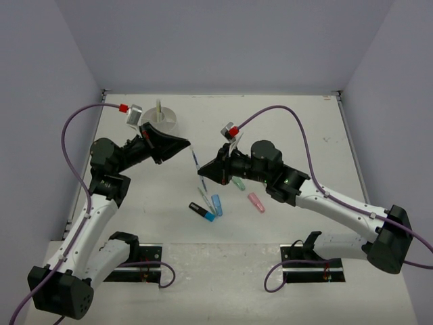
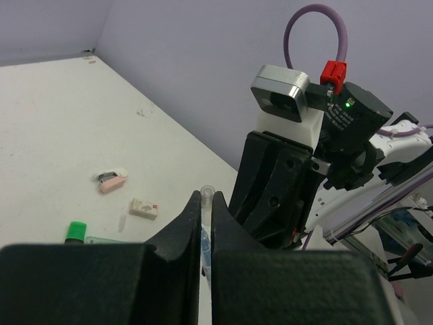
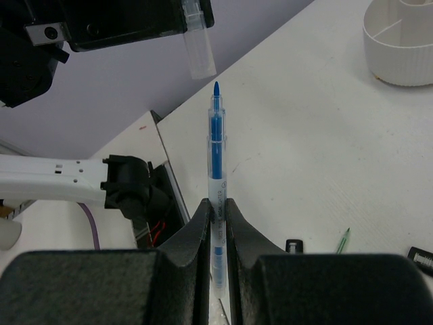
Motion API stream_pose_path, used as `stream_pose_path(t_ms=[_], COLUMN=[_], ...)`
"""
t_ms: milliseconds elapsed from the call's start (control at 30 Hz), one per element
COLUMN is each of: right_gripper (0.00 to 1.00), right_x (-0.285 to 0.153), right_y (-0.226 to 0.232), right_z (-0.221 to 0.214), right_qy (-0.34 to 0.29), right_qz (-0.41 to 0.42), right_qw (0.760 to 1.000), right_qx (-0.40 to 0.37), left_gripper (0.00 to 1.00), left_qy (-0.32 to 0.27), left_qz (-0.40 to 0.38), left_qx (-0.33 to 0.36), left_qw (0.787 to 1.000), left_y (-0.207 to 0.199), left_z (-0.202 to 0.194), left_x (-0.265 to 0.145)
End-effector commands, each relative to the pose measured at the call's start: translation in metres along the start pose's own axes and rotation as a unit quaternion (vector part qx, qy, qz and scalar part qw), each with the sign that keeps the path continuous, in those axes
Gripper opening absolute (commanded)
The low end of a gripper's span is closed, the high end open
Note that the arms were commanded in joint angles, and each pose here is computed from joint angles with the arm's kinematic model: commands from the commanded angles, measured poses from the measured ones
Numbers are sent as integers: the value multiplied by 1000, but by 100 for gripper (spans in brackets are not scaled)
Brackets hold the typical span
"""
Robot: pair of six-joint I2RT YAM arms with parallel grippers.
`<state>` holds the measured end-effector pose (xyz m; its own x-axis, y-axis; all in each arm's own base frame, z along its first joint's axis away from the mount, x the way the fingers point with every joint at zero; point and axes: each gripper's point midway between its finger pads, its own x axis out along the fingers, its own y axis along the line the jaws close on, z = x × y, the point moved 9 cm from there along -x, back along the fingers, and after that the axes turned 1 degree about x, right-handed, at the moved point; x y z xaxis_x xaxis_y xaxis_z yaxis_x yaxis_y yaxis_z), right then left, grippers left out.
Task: Sort the stationery into containers
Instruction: Close the pen cap on the pen.
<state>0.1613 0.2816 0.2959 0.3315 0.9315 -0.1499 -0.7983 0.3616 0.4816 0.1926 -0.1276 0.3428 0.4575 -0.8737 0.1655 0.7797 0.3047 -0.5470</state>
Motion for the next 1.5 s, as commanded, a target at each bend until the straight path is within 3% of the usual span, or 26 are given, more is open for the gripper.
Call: stream_pose_path(t_ms=[0,867,1067,1267,1467], right_gripper=[0,0,0,0,0], right_x=[-4,-3,-2,3,9], right_y=[11,13,15,15,12], right_z=[19,42,56,73,59], right_qy=[-26,-50,-92,-115,-93], right_qz=[12,-9,-4,-7,20], right_qw=[999,997,992,986,988], right_qx=[-22,-55,-88,-119,-121], left_gripper=[0,0,0,0,20], left_qy=[-1,24,41,60,54], left_qz=[-11,-34,-29,-25,-17], left_qx=[18,-10,-35,-18,14], left_qw=[1000,999,998,998,998], left_y=[2,1,3,7,7], left_z=[0,-10,-17,-20,-17], left_x=[2,4,4,4,3])
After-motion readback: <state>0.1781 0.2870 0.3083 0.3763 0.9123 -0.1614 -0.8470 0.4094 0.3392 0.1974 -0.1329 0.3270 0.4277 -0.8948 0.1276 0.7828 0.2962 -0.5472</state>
